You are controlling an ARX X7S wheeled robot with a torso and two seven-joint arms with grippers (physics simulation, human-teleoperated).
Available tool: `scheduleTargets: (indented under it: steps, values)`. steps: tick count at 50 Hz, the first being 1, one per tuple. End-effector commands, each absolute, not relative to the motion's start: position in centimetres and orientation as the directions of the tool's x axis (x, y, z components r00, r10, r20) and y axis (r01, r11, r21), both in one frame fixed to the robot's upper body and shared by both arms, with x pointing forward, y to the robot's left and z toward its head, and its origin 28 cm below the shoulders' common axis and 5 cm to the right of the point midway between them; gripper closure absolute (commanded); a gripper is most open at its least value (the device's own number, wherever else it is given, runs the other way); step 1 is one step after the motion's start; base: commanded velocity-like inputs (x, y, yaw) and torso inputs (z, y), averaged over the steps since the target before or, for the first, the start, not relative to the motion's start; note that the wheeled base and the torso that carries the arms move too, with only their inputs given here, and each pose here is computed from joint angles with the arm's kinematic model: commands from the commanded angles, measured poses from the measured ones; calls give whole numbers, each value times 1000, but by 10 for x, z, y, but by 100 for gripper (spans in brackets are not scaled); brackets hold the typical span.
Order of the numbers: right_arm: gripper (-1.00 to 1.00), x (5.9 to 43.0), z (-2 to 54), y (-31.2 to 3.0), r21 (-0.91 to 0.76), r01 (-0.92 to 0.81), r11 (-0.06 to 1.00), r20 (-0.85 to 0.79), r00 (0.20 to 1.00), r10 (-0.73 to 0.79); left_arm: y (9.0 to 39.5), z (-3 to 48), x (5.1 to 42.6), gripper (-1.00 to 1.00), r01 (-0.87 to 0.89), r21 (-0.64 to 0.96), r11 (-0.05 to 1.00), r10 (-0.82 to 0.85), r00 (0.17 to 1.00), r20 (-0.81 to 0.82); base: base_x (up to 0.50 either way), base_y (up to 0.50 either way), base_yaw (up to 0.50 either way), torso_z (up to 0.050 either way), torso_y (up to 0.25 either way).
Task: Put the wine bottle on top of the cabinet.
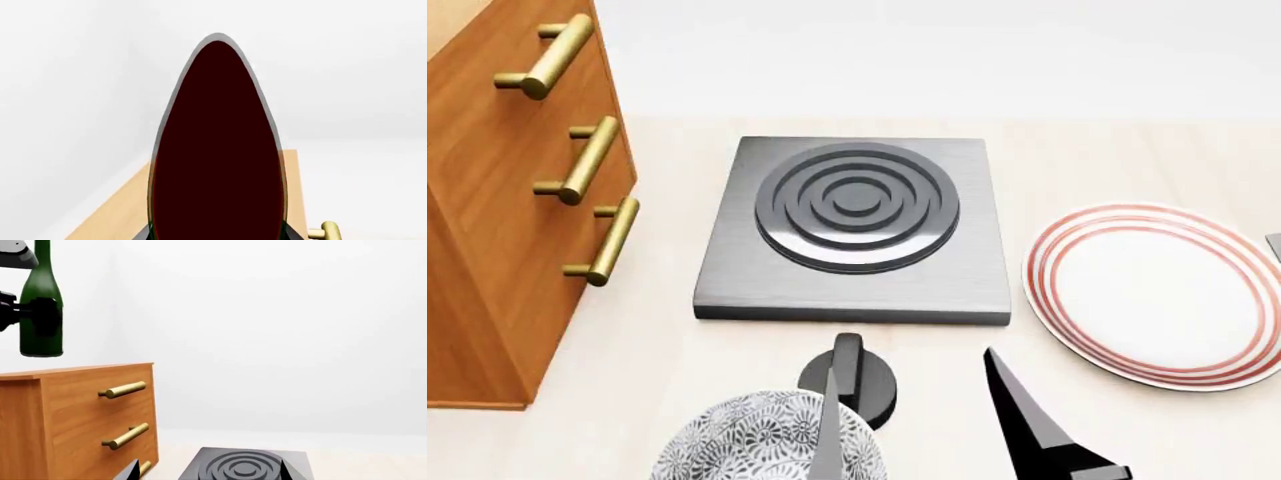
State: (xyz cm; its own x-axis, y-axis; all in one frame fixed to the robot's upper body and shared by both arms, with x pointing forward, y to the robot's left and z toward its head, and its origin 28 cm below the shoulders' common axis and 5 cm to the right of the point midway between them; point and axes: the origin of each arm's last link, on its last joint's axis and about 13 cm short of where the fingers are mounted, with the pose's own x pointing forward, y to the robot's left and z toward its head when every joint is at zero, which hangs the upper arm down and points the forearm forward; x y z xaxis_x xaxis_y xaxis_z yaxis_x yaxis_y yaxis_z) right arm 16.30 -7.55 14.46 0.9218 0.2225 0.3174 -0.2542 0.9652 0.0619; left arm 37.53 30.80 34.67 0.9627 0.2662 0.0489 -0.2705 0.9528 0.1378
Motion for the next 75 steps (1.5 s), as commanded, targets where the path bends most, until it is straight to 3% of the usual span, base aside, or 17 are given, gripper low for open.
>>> scheduleTargets:
  steps: [1,25,33,43,63,64,75]
  values:
    - [-100,163,144,-75,61,-255,965,314,923,224,311,332,371,100,-300,117,947,301,954,8,0,0,0,0,0]
    - [-100,163,144,-74,60,-261,964,315,921,230,313,302,370,100,-301,134,944,308,951,-35,0,0,1,0,0]
    - [-100,163,143,-74,59,-261,964,314,921,230,312,296,373,100,-312,-5,950,311,950,-38,0,0,2,0,0]
    - [-100,163,144,-74,61,-259,964,317,921,227,311,296,373,100,-311,-31,950,310,950,-35,0,0,0,0,0]
    - [-100,163,144,-73,64,-266,962,315,920,233,309,298,375,100,-296,-2,955,296,955,-31,1,0,0,0,0]
    - [-100,163,144,-73,63,-266,962,315,920,233,309,299,375,-100,-291,-3,957,291,956,-31,0,3,0,0,0]
    - [-100,164,142,-75,65,-263,963,313,922,230,309,294,375,-100,-293,20,956,293,955,-43,0,0,0,0,0]
